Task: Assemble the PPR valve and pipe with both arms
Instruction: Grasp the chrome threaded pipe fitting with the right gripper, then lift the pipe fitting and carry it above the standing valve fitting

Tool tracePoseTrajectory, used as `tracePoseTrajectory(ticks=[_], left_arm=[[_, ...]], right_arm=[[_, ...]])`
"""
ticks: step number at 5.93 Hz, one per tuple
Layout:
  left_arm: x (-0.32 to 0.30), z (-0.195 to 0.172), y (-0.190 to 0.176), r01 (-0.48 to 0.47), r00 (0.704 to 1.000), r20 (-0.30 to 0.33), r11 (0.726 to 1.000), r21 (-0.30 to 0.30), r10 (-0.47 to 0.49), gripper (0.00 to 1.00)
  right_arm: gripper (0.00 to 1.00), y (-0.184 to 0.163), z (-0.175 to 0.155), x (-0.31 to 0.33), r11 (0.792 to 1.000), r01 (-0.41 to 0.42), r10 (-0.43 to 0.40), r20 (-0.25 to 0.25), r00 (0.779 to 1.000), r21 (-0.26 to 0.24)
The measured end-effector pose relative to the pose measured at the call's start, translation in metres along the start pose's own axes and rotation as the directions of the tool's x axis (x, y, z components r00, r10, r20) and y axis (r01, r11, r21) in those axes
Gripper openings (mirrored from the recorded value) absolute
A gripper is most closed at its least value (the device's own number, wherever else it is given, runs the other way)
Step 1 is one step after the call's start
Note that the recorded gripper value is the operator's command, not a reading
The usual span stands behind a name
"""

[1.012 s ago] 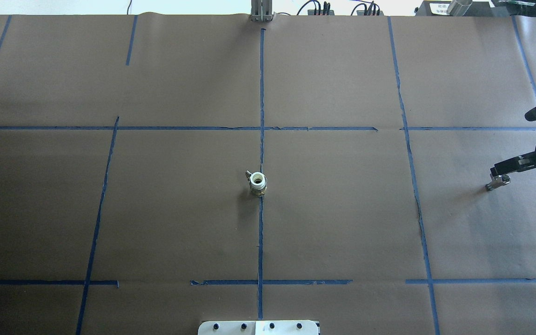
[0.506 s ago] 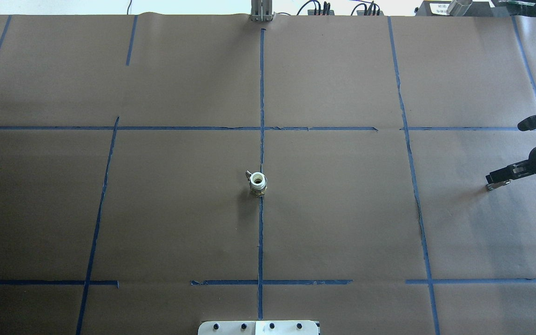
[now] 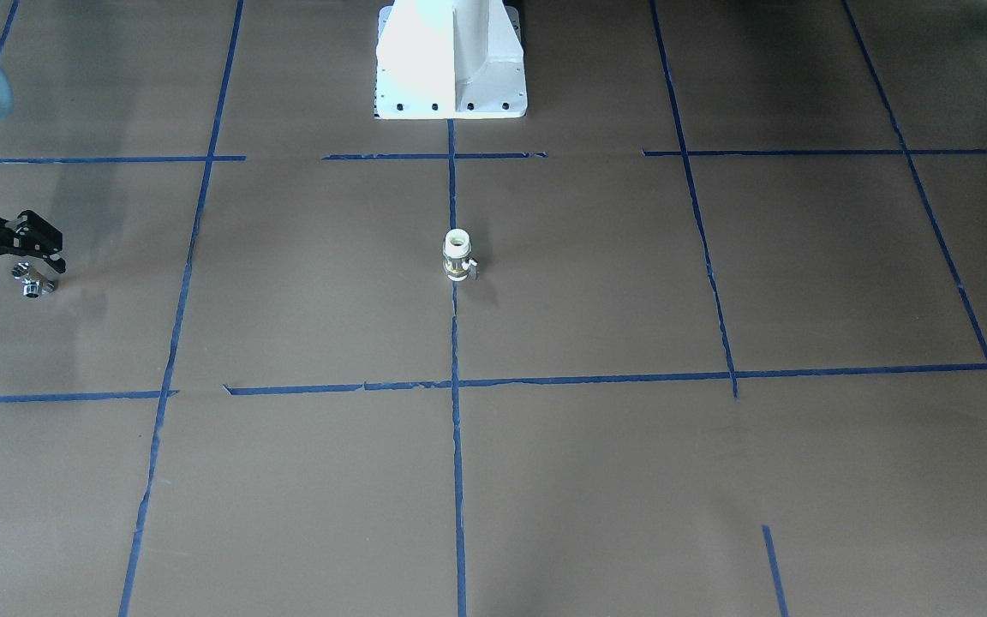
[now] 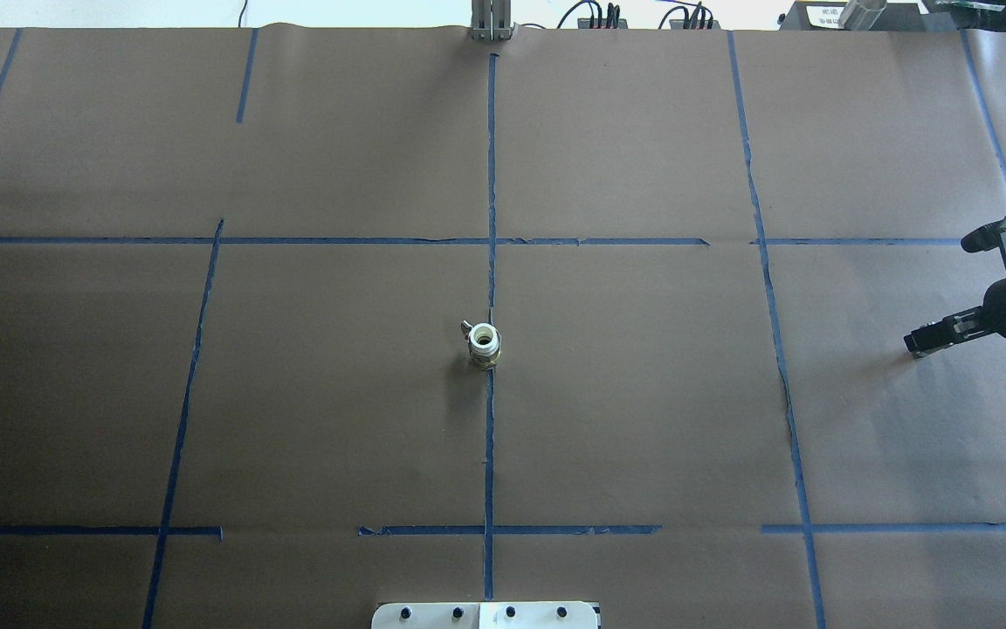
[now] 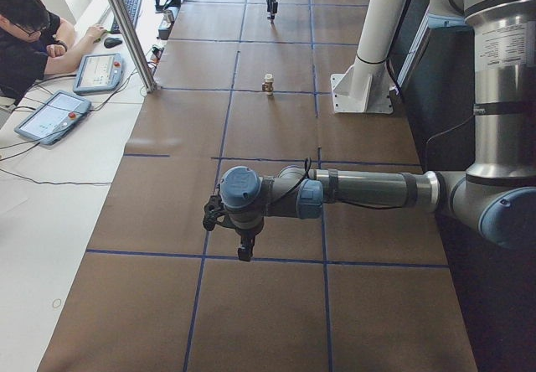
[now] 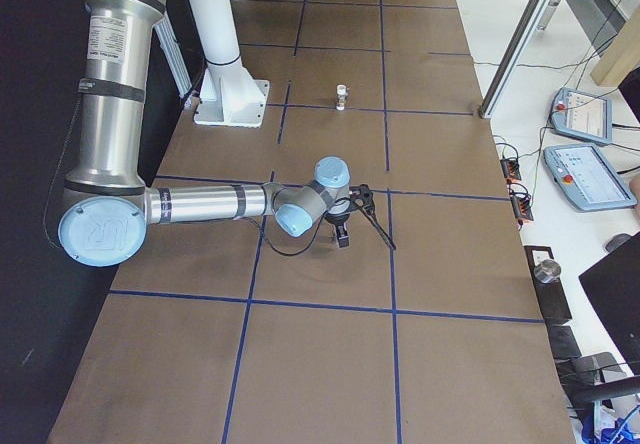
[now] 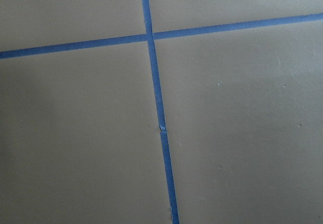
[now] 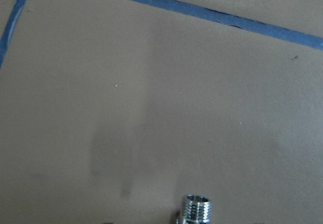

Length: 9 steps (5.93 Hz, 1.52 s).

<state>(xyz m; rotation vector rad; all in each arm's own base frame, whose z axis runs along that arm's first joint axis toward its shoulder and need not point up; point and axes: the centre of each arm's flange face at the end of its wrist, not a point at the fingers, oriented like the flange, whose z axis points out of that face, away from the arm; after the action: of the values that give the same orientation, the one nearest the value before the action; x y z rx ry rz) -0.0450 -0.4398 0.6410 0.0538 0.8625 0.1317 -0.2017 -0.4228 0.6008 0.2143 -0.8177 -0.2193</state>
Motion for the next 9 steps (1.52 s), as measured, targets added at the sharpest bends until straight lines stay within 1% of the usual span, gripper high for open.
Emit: tracePoseTrajectory(ticks=[1,2,3,4,6,7,8,9], left_arm=[[0.0,0.0,0.0,0.0,1.0,0.0,1.0,0.0,0.0,1.0],[0.0,0.0,0.0,0.0,1.0,0.0,1.0,0.0,0.0,1.0],[0.0,0.0,0.0,-0.001,1.0,0.0,1.0,0.0,0.001,1.0],[0.001,0.0,0.0,-0.001,1.0,0.0,1.0,0.0,0.001,1.0],[0.002,-0.001,-0.001,-0.003,1.0,0.001,1.0,0.002,0.003,1.0],[0.002,-0.002,-0.001,-0.004,1.0,0.001,1.0,0.003,0.004,1.0],[0.002,-0.002,-0.001,-0.004,1.0,0.001,1.0,0.003,0.004,1.0],[0.001,-0.001,0.0,-0.001,1.0,0.001,1.0,0.001,0.001,1.0]], right_arm=[[0.16,0.001,0.0,0.002,1.0,-0.002,0.002,-0.005,1.0,0.0],[0.16,0.005,0.001,0.006,1.0,-0.007,0.007,-0.012,1.0,-0.004],[0.03,0.011,0.002,0.01,1.0,-0.013,0.013,-0.02,1.0,-0.011],[0.01,0.014,0.001,0.011,1.0,-0.015,0.015,-0.021,1.0,-0.013],[0.01,0.006,-0.004,0.001,1.0,-0.01,0.01,-0.005,1.0,-0.001],[0.01,-0.004,-0.013,-0.013,1.0,0.001,-0.001,0.009,1.0,0.012],[0.02,-0.025,-0.022,-0.035,1.0,0.01,-0.01,0.019,1.0,0.023],[0.01,-0.063,-0.029,-0.073,0.999,0.024,-0.025,0.028,0.999,0.027]])
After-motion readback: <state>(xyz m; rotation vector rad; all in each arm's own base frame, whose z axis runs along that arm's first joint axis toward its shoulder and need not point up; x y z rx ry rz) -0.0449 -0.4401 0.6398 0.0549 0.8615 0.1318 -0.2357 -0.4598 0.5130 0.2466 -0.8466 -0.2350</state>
